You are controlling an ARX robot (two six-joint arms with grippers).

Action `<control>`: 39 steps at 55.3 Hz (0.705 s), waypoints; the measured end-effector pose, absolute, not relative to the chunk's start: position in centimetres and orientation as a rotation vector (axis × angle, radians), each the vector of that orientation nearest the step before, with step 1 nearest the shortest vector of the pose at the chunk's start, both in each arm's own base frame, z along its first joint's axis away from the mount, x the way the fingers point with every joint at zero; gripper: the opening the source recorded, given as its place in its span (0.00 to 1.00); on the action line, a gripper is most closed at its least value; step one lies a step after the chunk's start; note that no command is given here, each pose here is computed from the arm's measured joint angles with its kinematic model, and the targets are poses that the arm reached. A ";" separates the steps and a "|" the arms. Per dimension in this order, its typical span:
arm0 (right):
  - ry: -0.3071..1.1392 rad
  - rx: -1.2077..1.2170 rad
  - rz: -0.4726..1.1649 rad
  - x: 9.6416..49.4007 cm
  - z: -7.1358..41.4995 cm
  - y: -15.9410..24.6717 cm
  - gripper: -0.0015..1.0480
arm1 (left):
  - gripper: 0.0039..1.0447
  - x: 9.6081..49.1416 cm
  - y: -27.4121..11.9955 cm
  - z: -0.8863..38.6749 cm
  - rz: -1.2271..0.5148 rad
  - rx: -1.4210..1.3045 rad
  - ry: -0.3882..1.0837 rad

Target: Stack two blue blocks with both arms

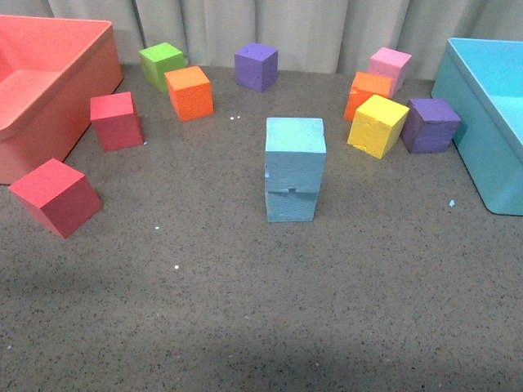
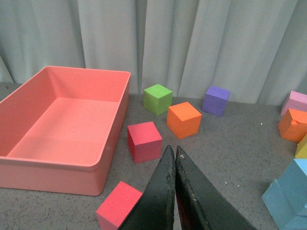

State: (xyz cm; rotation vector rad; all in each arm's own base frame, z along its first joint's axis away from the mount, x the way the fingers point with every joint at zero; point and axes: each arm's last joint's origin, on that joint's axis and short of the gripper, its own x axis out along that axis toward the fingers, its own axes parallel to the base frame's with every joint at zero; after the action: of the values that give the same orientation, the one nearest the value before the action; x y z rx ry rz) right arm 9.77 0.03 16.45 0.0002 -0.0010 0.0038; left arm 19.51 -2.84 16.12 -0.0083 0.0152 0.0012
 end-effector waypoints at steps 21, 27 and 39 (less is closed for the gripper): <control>-0.001 0.000 0.004 9.8 16.4 0.0 0.91 | 0.03 16.0 -1.2 16.2 0.001 -0.007 0.014; -0.001 0.000 0.004 9.8 16.4 0.0 0.91 | 0.03 15.2 -0.2 16.2 -0.008 -0.007 0.014; -0.001 0.000 0.004 9.8 16.4 0.0 0.91 | 0.03 14.1 0.0 16.7 -0.001 -0.007 -0.003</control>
State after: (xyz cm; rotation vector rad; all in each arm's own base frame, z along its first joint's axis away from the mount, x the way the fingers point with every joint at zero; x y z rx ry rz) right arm 9.77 0.03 16.45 0.0002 -0.0010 0.0038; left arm 14.07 -0.04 16.74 -0.0074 -0.0029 -0.0008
